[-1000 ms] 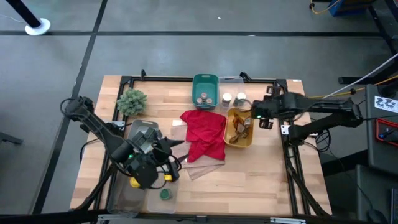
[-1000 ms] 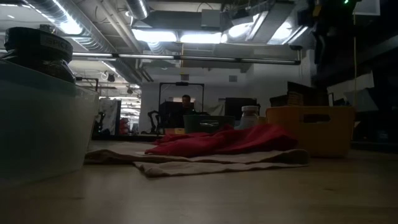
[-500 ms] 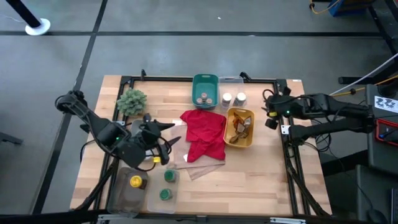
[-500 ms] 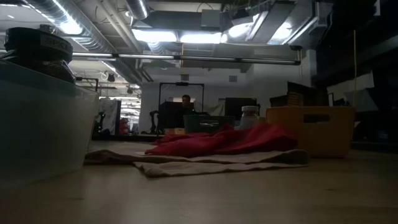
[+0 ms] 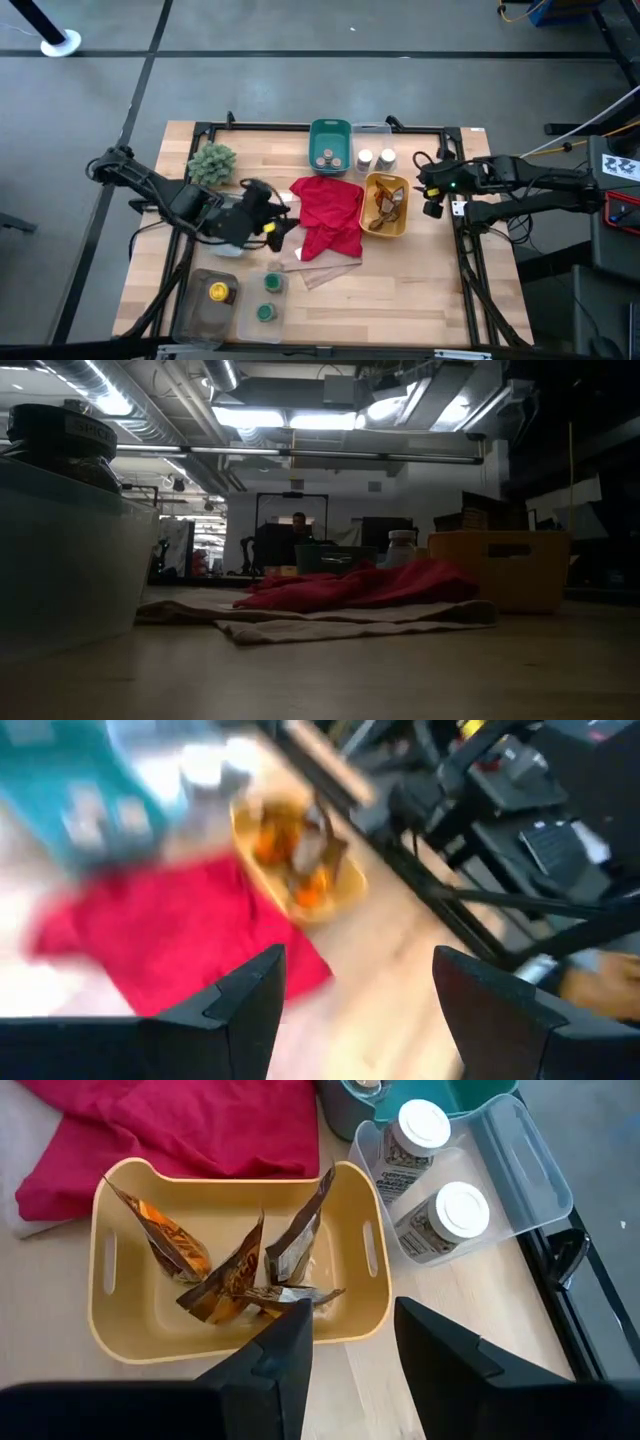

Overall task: Sort spices by type
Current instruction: Put the brown seasoning bottle into the green bin

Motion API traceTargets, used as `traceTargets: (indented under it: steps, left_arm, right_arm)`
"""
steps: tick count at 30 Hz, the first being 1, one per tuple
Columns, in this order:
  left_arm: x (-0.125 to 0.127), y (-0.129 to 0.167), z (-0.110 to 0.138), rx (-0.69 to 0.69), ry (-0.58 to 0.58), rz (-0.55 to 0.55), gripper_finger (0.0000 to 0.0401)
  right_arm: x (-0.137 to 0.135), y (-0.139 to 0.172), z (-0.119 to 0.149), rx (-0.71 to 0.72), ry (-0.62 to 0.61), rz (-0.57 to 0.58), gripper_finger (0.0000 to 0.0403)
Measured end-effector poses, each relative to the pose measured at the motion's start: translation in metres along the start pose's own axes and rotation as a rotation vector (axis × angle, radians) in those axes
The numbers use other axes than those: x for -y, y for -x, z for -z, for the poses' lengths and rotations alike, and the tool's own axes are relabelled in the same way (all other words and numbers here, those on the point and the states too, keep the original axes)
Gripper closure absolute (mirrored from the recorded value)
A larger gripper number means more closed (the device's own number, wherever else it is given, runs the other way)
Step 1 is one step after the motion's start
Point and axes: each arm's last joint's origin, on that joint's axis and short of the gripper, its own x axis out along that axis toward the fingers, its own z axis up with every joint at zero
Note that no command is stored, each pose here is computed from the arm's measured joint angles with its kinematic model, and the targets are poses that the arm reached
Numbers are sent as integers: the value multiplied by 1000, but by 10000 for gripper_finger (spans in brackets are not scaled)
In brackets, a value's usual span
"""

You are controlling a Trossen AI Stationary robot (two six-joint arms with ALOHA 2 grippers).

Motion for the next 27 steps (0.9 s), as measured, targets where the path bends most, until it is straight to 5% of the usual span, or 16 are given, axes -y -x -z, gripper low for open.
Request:
traceTargets:
  steps: [5, 13, 27]
  left_arm:
    - [-17, -12, -2, -283, 302, -41, 164]
    - [-40, -10, 12, -643, 654, -347, 164]
    - [-30, -56, 54, -689, 656, -532, 164]
  right_arm:
    - [-2, -6, 0, -13, 4, 1, 260]
    - [-2, -6, 0, -15, 6, 1, 260]
    - [-2, -6, 0, -16, 8, 1, 260]
